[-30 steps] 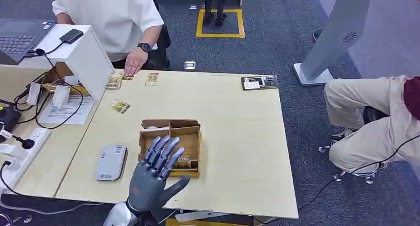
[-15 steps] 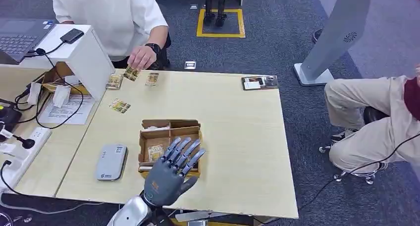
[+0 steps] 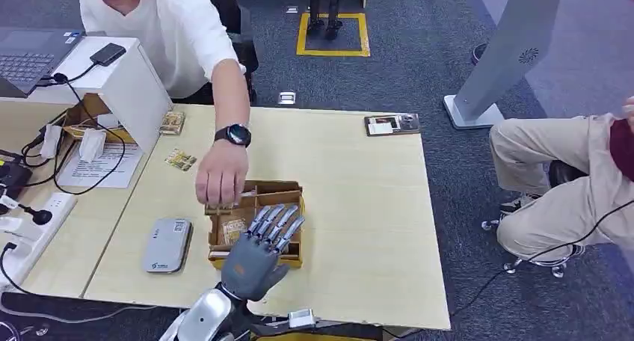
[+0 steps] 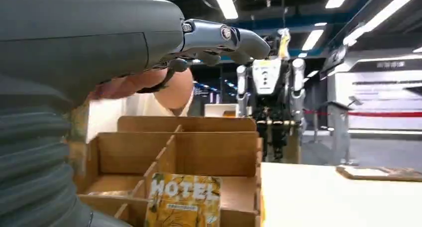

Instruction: Pass the card to the sensor for recognition and then transmit it.

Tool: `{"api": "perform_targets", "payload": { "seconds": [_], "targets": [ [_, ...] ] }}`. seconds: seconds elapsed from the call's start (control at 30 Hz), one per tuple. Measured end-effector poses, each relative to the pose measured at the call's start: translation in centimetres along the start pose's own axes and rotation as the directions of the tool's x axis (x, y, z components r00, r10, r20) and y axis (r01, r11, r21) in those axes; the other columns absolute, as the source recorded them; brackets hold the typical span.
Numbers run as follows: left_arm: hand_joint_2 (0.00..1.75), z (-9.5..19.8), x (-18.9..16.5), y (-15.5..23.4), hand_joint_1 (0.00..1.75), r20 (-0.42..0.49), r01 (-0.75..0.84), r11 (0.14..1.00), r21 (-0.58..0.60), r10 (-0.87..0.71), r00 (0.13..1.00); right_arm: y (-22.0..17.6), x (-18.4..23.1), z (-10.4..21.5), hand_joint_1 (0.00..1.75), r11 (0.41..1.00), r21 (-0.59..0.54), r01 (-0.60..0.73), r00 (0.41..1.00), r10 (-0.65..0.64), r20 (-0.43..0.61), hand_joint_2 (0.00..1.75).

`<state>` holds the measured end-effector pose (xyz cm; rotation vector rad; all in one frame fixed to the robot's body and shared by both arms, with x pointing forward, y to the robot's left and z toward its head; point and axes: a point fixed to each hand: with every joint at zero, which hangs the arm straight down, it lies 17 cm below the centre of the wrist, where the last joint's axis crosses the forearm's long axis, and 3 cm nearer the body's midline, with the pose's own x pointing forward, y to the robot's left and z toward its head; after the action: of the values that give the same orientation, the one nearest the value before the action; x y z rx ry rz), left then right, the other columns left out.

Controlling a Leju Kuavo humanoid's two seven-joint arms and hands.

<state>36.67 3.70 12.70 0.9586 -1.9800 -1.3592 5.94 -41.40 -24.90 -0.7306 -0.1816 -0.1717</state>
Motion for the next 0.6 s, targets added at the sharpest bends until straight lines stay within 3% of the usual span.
{"api": "perform_targets", "payload": {
  "seconds": [0.6],
  "targets": [
    [1.75,0.4,-1.5,-0.5,0.00,-0.054,0.022,1.000,-0.020,-0.023,0.998,-0.1,-0.3,0.0,0.00,1.000,-0.002,0.008,1.000,-0.008,-0.010,1.75]
  ]
}}
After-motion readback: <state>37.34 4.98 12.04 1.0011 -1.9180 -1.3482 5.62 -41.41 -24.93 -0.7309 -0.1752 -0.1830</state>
